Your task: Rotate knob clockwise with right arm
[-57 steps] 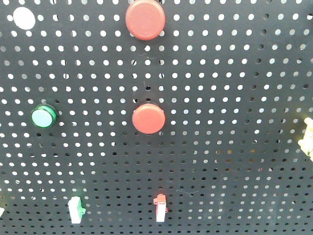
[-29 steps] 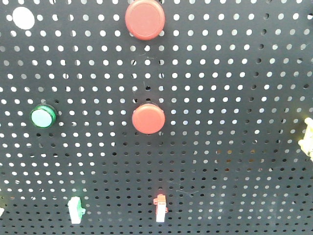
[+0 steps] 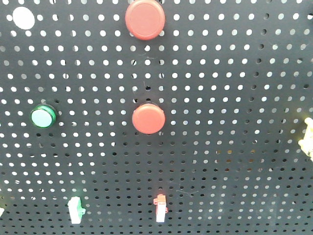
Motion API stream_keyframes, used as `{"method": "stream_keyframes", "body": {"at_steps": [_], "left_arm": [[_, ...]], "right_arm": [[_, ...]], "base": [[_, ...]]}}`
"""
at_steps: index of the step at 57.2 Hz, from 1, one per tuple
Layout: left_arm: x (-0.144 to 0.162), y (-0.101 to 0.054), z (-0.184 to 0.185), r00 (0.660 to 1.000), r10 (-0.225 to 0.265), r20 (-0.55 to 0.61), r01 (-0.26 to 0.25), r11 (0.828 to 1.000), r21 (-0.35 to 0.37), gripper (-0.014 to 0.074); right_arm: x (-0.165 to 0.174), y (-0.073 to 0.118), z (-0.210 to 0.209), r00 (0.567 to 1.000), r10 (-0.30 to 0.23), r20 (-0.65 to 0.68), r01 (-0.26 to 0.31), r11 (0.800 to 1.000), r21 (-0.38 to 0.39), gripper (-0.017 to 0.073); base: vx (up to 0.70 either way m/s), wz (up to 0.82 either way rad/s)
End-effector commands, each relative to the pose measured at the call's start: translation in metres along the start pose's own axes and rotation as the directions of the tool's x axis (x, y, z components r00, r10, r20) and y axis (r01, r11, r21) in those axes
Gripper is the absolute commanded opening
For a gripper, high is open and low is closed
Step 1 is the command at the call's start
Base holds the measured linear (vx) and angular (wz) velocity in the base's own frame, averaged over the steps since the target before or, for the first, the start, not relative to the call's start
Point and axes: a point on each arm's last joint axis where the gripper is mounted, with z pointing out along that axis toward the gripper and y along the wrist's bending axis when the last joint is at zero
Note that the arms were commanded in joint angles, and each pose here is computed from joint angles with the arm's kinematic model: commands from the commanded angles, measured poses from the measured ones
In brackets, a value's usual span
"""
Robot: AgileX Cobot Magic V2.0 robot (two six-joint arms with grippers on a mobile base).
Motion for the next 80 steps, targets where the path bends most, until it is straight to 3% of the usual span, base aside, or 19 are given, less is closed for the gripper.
{"method": "stream_keyframes", "body": {"at_steps": [1,5,11,14,17,20,22,24,28,31,34,39,47,49,54,60,66,80], "left_arm": [[0.002,0.000,0.001,0.998,-0.007,0.068,0.008,1.000,-0.009,-0.0006],[0.002,0.000,0.001,0.998,-0.007,0.068,0.008,1.000,-0.009,-0.0006],[0.002,0.000,0.001,0.998,-0.007,0.068,0.008,1.000,-0.009,-0.0006],[0.002,0.000,0.001,0.998,-0.007,0.068,0.008,1.000,-0.009,-0.0006],[0.002,0.000,0.001,0.998,-0.007,0.068,0.008,1.000,-0.009,-0.0006],[0.002,0.000,0.001,0.998,-0.007,0.068,0.008,1.000,-0.009,-0.0006],[0.002,0.000,0.001,0.998,-0.007,0.068,0.008,1.000,-0.009,-0.0006],[0.002,0.000,0.001,0.998,-0.007,0.068,0.008,1.000,-0.009,-0.0006],[0.002,0.000,0.001,0.998,-0.007,0.068,0.008,1.000,-0.009,-0.0006],[0.002,0.000,0.001,0.998,-0.007,0.068,0.008,1.000,-0.009,-0.0006],[0.002,0.000,0.001,0.998,-0.007,0.068,0.008,1.000,-0.009,-0.0006],[0.002,0.000,0.001,0.998,-0.007,0.068,0.008,1.000,-0.009,-0.0006],[0.002,0.000,0.001,0.998,-0.007,0.068,0.008,1.000,-0.009,-0.0006],[0.002,0.000,0.001,0.998,-0.007,0.068,0.008,1.000,-0.009,-0.0006],[0.002,0.000,0.001,0.998,-0.007,0.068,0.008,1.000,-0.009,-0.0006],[0.002,0.000,0.001,0.998,-0.007,0.068,0.008,1.000,-0.009,-0.0006],[0.002,0.000,0.001,0.998,-0.007,0.068,0.008,1.000,-0.009,-0.0006],[0.002,0.000,0.001,0.998,-0.007,0.068,0.008,1.000,-0.009,-0.0006]], "right_arm": [[-0.013,-0.002,-0.001,0.997,-0.018,0.076,0.017,1.000,0.009,-0.0007],[-0.013,0.002,-0.001,0.994,0.076,0.083,-0.072,0.996,-0.048,-0.0007],[-0.008,0.015,-0.002,0.980,0.200,-0.003,-0.197,0.963,-0.183,-0.0007],[0.001,0.028,-0.001,0.970,0.232,-0.076,-0.244,0.931,-0.272,-0.0007],[0.013,0.043,0.001,0.970,0.209,-0.125,-0.241,0.902,-0.359,-0.0007],[0.025,0.058,0.003,0.965,0.210,-0.155,-0.258,0.854,-0.451,-0.0007],[0.037,0.068,0.005,0.969,0.185,-0.165,-0.243,0.836,-0.491,-0.0007],[0.049,0.080,0.008,0.962,0.211,-0.172,-0.271,0.797,-0.539,-0.0007],[0.074,0.094,0.012,0.949,0.256,-0.183,-0.315,0.759,-0.570,-0.0007],[0.093,0.099,0.014,0.938,0.298,-0.177,-0.344,0.749,-0.566,-0.0007],[0.113,0.101,0.015,0.928,0.341,-0.147,-0.364,0.757,-0.542,-0.0007],[0.138,0.095,0.013,0.923,0.380,-0.062,-0.362,0.801,-0.476,-0.0007],[0.166,0.082,0.005,0.950,0.310,0.040,-0.286,0.915,-0.284,-0.0007],[0.169,0.079,0.004,0.959,0.279,0.043,-0.262,0.937,-0.231,-0.0007],[0.177,0.073,0.002,0.976,0.215,0.027,-0.210,0.970,-0.124,-0.0007],[0.183,0.074,0.003,0.989,0.148,0.023,-0.145,0.984,-0.106,-0.0007],[0.185,0.072,0.003,0.987,0.163,0.012,-0.162,0.985,-0.064,-0.0007],[0.185,0.061,-0.001,0.978,0.201,0.056,-0.207,0.971,0.121,-0.0007]], "base": [[0.00,0.00],[0.00,0.00],[0.00,0.00],[0.00,0.00],[0.00,0.00],[0.00,0.00],[0.00,0.00],[0.00,0.00],[0.00,0.00],[0.00,0.00],[0.00,0.00],[0.00,0.00],[0.00,0.00],[0.00,0.00],[0.00,0.00],[0.00,0.00],[0.00,0.00],[0.00,0.00]]}}
